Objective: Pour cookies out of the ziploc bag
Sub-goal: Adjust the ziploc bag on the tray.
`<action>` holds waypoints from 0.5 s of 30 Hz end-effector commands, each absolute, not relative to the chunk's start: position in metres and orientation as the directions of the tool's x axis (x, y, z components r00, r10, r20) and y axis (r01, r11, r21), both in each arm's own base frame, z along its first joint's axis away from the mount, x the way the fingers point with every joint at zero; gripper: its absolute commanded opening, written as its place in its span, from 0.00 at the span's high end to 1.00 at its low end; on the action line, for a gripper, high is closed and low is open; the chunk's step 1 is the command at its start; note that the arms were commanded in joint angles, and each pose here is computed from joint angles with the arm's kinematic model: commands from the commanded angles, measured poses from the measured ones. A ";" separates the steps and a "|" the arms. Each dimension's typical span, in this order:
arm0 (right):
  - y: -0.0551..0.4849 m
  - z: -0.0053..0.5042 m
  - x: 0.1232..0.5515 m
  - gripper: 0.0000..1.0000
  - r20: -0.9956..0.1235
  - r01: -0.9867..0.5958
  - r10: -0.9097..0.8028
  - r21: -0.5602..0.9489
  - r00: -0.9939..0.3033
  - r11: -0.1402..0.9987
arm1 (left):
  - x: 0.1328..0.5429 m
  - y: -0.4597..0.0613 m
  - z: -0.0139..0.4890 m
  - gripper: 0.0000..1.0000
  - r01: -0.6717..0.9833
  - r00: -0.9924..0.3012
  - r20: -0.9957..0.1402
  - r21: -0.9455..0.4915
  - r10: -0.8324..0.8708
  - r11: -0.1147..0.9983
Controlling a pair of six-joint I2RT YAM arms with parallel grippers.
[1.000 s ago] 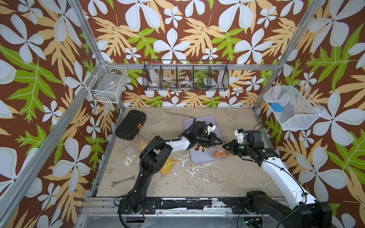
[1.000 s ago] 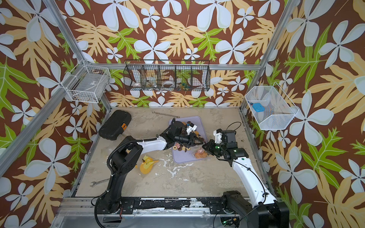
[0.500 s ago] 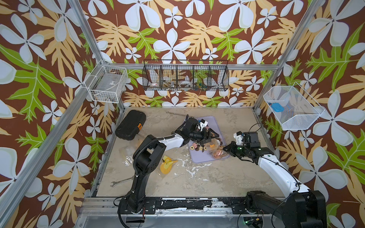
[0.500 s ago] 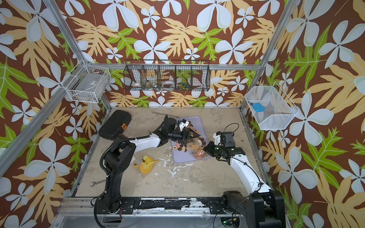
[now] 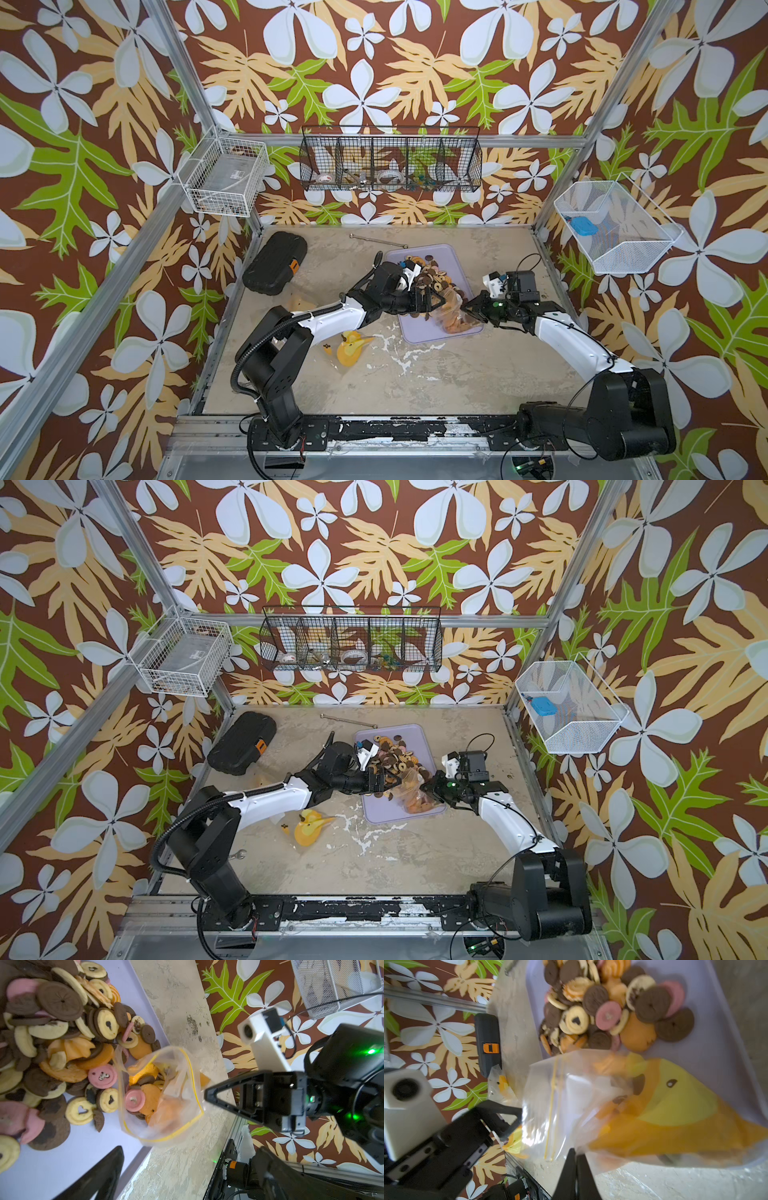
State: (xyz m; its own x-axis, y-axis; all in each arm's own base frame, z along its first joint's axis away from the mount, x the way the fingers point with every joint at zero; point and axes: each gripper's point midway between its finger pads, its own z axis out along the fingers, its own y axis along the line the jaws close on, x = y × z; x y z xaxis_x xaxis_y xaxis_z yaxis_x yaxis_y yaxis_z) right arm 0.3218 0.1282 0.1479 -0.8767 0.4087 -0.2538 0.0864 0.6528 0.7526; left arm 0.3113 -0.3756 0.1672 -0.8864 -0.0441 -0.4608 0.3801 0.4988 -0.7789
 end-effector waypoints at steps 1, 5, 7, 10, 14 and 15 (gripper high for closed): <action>0.133 0.178 0.335 1.00 -0.318 0.010 0.399 0.772 -0.860 0.636 | 0.324 -0.365 0.180 0.00 0.429 -0.824 -0.560 -0.717 -0.088 0.549; 0.133 0.163 0.334 1.00 -0.290 0.028 0.377 0.760 -0.880 0.650 | 0.324 -0.365 0.181 0.00 0.436 -0.819 -0.568 -0.711 -0.084 0.551; 0.136 0.165 0.328 1.00 -0.280 0.024 0.380 0.779 -0.882 0.627 | 0.323 -0.366 0.177 0.00 0.432 -0.826 -0.558 -0.716 -0.077 0.548; 0.132 0.186 0.322 1.00 -0.328 -0.002 0.392 0.769 -0.859 0.639 | 0.322 -0.368 0.174 0.00 0.431 -0.832 -0.550 -0.720 -0.069 0.545; 0.126 0.221 0.318 1.00 -0.396 -0.037 0.412 0.756 -0.821 0.654 | 0.321 -0.370 0.177 0.01 0.444 -0.828 -0.557 -0.720 -0.062 0.533; 0.125 0.227 0.318 1.00 -0.407 -0.041 0.419 0.755 -0.812 0.655 | 0.321 -0.371 0.179 0.01 0.449 -0.825 -0.562 -0.718 -0.062 0.532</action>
